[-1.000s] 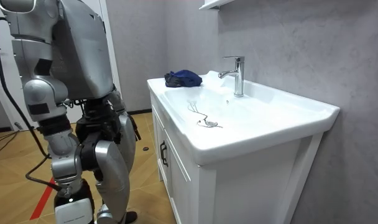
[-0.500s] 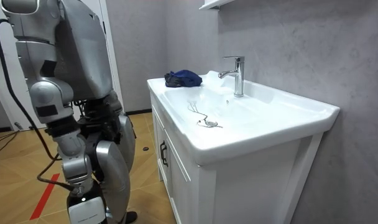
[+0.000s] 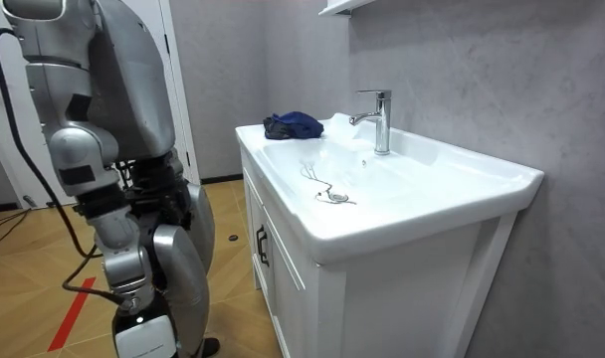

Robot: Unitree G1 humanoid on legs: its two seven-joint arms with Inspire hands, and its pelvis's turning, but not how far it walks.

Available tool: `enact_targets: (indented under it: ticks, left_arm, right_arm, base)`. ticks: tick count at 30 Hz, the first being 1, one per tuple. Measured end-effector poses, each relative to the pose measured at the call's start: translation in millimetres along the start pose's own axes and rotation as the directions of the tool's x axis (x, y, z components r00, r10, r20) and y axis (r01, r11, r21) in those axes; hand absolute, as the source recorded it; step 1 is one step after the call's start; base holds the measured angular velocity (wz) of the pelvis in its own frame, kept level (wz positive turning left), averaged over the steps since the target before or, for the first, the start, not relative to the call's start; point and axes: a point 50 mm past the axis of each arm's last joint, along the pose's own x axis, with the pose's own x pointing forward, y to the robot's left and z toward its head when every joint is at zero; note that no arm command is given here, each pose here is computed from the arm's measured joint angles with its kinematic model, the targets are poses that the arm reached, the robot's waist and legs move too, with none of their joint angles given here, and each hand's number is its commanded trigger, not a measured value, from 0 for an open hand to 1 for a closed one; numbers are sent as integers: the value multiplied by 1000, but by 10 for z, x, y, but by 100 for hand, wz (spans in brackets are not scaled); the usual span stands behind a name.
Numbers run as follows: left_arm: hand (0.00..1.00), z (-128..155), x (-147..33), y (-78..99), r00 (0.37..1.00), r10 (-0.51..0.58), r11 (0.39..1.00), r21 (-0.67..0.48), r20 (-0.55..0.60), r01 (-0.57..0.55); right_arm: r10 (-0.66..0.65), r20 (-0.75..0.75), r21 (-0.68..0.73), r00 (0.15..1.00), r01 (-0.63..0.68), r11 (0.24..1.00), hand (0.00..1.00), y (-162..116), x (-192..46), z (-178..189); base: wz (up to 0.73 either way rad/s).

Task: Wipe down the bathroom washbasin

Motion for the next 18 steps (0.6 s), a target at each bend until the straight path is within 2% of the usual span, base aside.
enact_targets:
  ticks: [5, 8, 10, 11, 13, 17, 18]
  left_arm:
    - [0, 409, -36, 85, 981, 136, 977, -185, 139, -109]
    - [0, 781, -141, 132, 939, 243, 934, -321, 245, -158]
    - [0, 1103, -258, 199, 890, 324, 884, -439, 321, -163]
    - [0, 1188, -290, 218, 876, 346, 869, -467, 336, -164]
    - [0, 1542, -449, 291, 808, 432, 800, -583, 400, -139]
    - [0, 1899, -698, 344, 719, 497, 741, -669, 485, -61]
    - [0, 1987, -795, 358, 681, 515, 730, -683, 521, -30]
  right_arm:
    - [-59, 46, 27, 997, 58, 998, 0, -151, -14, 14]
    - [-81, 71, 35, 994, 78, 996, 0, -153, -20, 18]
    - [-100, 90, 59, 991, 95, 994, 0, -173, -30, 10]
    - [-106, 96, 66, 990, 100, 993, 0, -182, -33, 11]
    - [-126, 104, 68, 986, 120, 990, 0, -214, -38, 9]
    - [-130, 117, 65, 985, 123, 990, 0, -193, -42, -9]
    - [-131, 129, 65, 983, 124, 990, 0, -193, -45, 7]
  base:
    - [10]
    - [8]
    - [0]
    - [0]
    - [0]
    - [-3]
    - [-5]
